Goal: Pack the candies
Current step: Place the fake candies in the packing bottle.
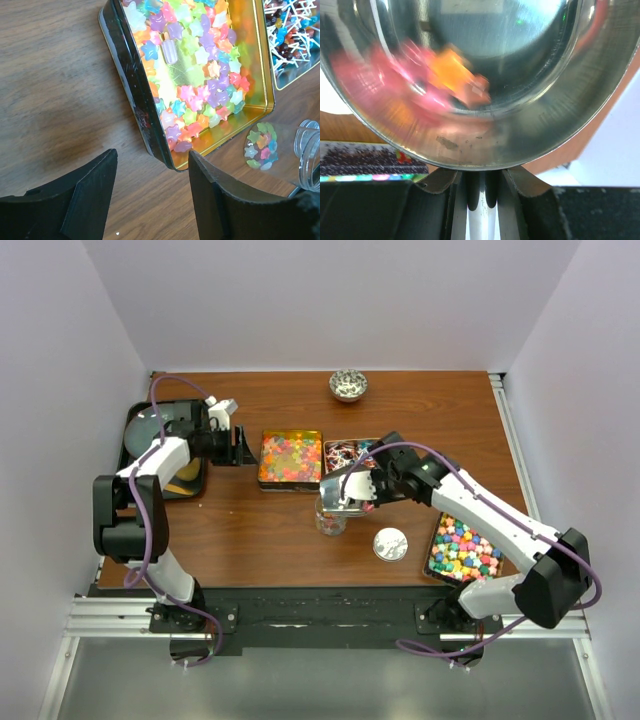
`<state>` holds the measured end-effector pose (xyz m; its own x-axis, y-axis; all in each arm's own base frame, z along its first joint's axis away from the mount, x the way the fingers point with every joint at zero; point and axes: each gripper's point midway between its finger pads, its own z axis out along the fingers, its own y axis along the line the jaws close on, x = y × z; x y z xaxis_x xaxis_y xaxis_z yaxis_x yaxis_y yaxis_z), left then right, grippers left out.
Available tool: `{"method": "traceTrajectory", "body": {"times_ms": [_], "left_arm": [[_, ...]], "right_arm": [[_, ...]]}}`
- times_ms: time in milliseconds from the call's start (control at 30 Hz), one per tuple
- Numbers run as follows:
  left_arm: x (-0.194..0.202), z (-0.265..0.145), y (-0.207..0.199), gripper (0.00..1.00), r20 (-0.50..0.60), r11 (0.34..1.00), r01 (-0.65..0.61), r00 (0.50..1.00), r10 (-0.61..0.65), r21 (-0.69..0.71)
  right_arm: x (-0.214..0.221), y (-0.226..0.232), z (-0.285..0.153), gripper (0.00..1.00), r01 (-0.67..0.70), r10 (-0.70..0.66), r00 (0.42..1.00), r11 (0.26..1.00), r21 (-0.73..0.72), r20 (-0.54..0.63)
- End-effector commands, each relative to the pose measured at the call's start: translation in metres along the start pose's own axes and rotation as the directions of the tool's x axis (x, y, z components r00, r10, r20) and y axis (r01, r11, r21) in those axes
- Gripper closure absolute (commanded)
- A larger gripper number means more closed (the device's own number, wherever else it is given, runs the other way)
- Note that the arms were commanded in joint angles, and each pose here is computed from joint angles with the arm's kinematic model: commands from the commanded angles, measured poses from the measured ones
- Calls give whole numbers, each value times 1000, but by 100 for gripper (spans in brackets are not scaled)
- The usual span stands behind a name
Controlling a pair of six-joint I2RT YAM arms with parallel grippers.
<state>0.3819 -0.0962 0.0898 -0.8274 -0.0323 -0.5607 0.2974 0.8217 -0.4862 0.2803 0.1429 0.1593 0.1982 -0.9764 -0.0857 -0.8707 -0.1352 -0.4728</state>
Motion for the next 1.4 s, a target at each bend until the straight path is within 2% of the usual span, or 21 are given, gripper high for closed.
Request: {"method": "traceTrajectory", "body": {"times_ms": [0, 300, 567, 1000, 1267, 1367], "left_arm": [[-20, 2, -2, 37, 48, 1000, -16, 999, 16, -7], [-24, 2, -2, 37, 62, 1000, -10, 998, 10, -1], [-27, 12, -15, 36, 52, 1000, -23, 998, 22, 18], [-25, 19, -20, 36, 44, 1000, -18, 999, 17, 23], [-22, 29, -13, 35, 17, 1000, 6, 1000, -5, -20], [-20, 37, -11, 35, -5, 1000, 17, 1000, -17, -22]], "right_arm": [[11, -29, -17, 100, 17, -6, 997, 988, 152, -76], [15, -37, -30, 100, 140, -113, 982, 975, 173, -154], [22, -46, -40, 100, 298, -248, 926, 943, 149, -285], [9, -60, -54, 100, 401, -340, 879, 907, 131, -334], [4, -61, -62, 100, 467, -402, 843, 877, 115, -358], [2, -66, -67, 100, 452, -382, 854, 882, 137, -353]]}}
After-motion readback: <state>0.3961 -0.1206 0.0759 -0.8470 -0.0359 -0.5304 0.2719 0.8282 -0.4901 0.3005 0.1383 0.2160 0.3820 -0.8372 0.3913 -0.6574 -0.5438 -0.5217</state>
